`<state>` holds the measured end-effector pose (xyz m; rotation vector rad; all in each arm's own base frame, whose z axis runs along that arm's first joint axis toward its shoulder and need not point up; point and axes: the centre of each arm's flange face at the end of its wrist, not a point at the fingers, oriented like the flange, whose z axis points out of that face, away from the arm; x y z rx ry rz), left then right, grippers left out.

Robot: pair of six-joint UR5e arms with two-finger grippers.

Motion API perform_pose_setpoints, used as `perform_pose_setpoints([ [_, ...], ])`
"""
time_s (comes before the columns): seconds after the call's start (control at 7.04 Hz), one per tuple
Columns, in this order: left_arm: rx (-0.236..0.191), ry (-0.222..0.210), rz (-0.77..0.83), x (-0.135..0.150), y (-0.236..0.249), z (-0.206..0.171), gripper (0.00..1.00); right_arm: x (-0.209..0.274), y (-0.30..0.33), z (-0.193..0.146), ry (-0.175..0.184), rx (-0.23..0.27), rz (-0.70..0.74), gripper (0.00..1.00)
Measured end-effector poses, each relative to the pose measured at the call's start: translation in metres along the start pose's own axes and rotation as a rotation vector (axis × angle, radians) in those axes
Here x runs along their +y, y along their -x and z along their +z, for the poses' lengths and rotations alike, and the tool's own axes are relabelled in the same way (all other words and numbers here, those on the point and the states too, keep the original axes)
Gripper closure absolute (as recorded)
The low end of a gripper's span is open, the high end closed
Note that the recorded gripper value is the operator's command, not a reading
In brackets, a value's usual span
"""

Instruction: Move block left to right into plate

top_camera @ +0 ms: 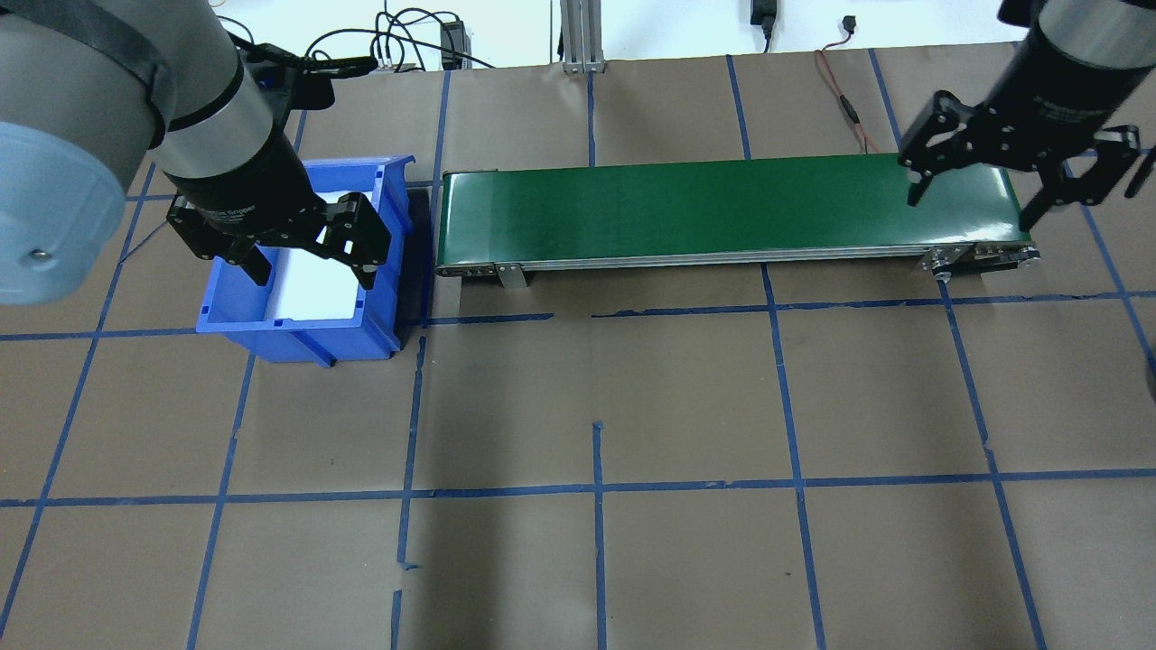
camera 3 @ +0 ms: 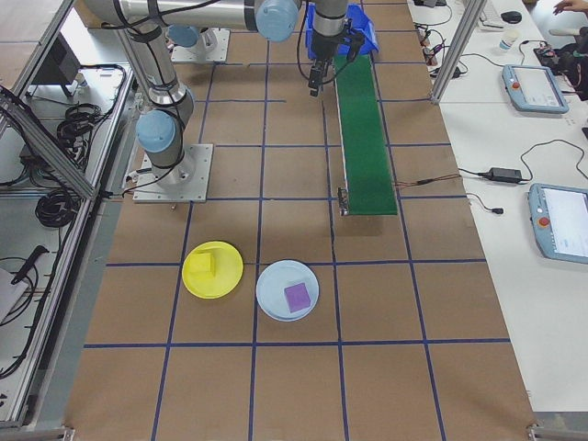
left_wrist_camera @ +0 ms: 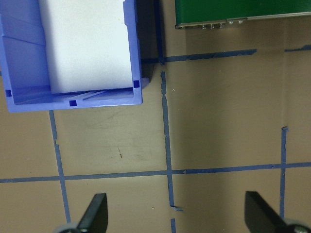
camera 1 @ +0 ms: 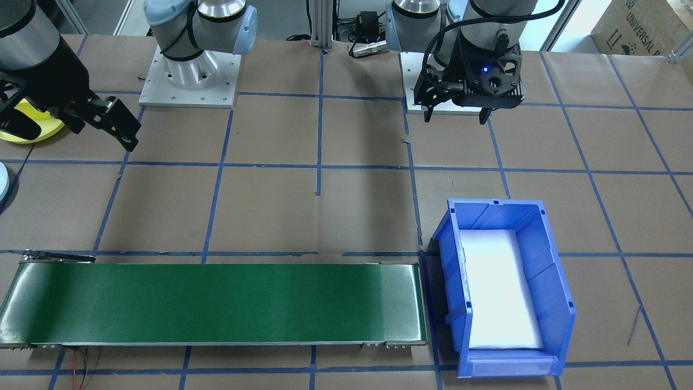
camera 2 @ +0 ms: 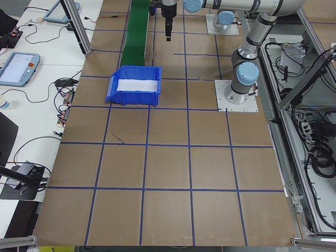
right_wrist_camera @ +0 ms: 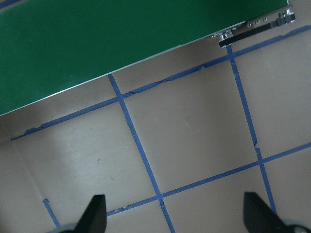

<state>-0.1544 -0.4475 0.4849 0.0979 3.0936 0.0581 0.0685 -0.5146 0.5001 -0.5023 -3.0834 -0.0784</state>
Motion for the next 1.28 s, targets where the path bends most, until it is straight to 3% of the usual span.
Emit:
perform_pose_setpoints([
  [0.14, 0.0, -0.001, 0.001, 0.0, 0.0, 0.0, 0.0, 0.001, 0.017, -0.003, -0.015, 0.023, -0.031, 0.0],
  [0.57, -0.001, -0.001, 0.001, 0.0, 0.0, 0.0, 0.0, 0.005, 0.05, -0.003, -0.074, 0.004, -0.087, 0.0],
  [0.99, 0.0, -0.002, 0.001, 0.0, 0.0, 0.0, 0.0, 0.014, 0.066, 0.013, -0.082, 0.005, -0.112, 0.0],
  [1.28, -0.001, -0.001, 0.003, 0.0, 0.0, 0.0, 0.0, 0.016, 0.072, 0.014, -0.108, 0.001, -0.175, 0.0],
])
